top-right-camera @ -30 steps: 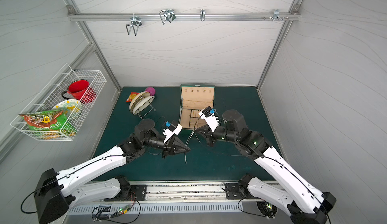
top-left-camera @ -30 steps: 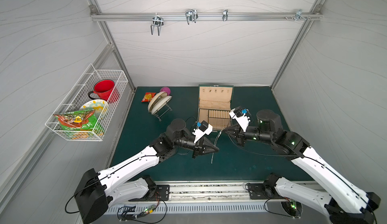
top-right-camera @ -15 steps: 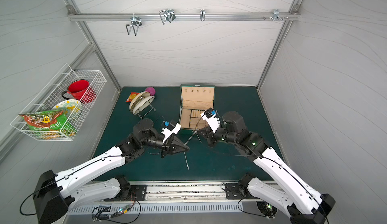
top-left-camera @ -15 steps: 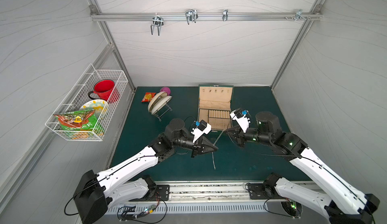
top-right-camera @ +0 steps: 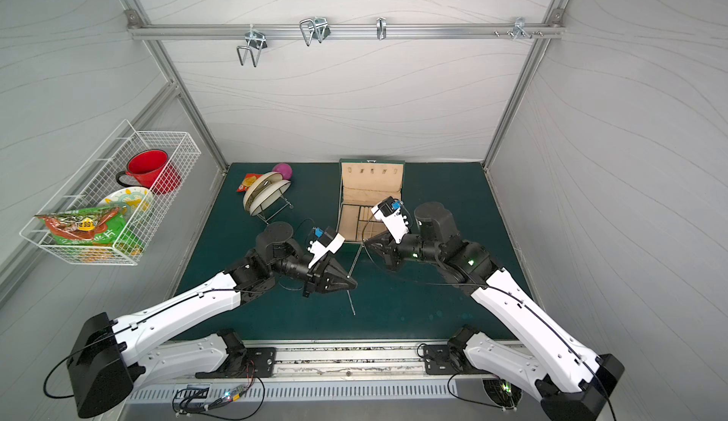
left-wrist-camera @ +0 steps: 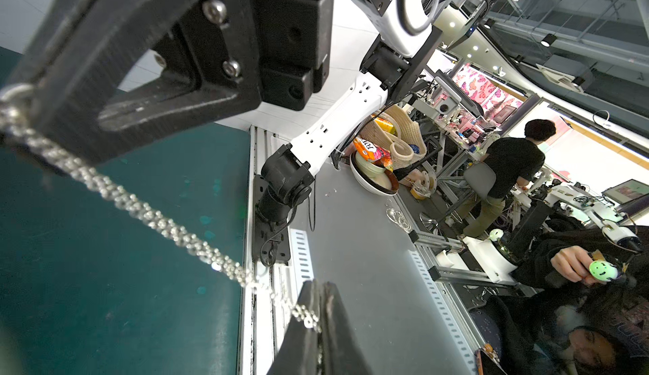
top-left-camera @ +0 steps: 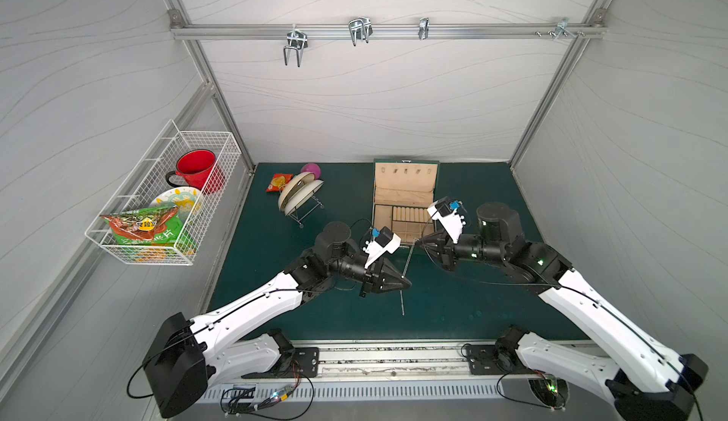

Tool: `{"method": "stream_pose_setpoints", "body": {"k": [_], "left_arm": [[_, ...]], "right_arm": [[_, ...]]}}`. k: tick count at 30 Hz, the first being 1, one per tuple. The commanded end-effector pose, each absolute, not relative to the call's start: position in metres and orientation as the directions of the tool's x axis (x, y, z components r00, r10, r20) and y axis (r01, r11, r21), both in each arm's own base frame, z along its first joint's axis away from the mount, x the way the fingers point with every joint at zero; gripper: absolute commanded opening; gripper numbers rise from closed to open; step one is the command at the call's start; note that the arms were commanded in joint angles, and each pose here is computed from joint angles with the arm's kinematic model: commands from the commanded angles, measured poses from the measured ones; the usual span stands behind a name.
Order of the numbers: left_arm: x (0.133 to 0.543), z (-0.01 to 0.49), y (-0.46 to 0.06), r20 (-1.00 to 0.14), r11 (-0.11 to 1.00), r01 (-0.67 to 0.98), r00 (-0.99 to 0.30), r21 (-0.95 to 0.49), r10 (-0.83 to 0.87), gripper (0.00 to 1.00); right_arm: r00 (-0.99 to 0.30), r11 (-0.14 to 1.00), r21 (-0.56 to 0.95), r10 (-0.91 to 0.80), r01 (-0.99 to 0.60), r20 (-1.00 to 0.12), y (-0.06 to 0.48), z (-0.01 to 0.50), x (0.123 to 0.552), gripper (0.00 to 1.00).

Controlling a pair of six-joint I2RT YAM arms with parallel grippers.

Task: Put jewelry chain into jewelry box
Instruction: Adjust the necklace.

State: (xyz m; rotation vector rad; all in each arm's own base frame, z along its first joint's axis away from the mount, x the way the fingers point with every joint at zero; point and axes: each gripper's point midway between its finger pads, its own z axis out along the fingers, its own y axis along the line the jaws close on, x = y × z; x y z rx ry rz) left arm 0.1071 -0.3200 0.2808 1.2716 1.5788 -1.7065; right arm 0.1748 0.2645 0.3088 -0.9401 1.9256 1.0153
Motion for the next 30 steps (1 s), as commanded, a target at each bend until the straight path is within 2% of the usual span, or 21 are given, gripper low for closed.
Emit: {"method": "stream_pose_setpoints", "body": {"k": [1,6,17,20,25,30], "left_arm": [[0.102,0.3,-0.321,-0.892,-0.276,0.851,-0.403,-0.448,0.203,0.11],[0.102,0.3,-0.322,-0.889,-0.287,0.843,-0.408,-0.454,0.206,0.16],[0.1,0.297,-0.324,-0.883,-0.293,0.835,-0.416,-0.465,0.216,0.16],[0.1,0.298,-0.323,-0.888,-0.29,0.841,-0.41,-0.457,0.211,0.13],[0.103,0.298,-0.321,-0.9,-0.253,0.866,-0.39,-0.43,0.195,0.01],[0.106,0.303,-0.317,-0.921,-0.218,0.897,-0.354,-0.384,0.163,0.0]], "right_arm": [[-0.413,0.396,0.31,-0.207,-0.864,-0.887,0.269,0.333,0.179,0.0],[-0.407,0.39,0.309,-0.199,-0.867,-0.891,0.271,0.336,0.179,0.0],[-0.392,0.392,0.294,-0.199,-0.872,-0.898,0.274,0.341,0.18,0.0],[-0.392,0.393,0.293,-0.199,-0.872,-0.898,0.274,0.341,0.18,0.0],[-0.399,0.404,0.292,-0.209,-0.867,-0.893,0.272,0.336,0.18,0.0],[-0.413,0.426,0.295,-0.218,-0.855,-0.884,0.266,0.325,0.178,0.0]]}}
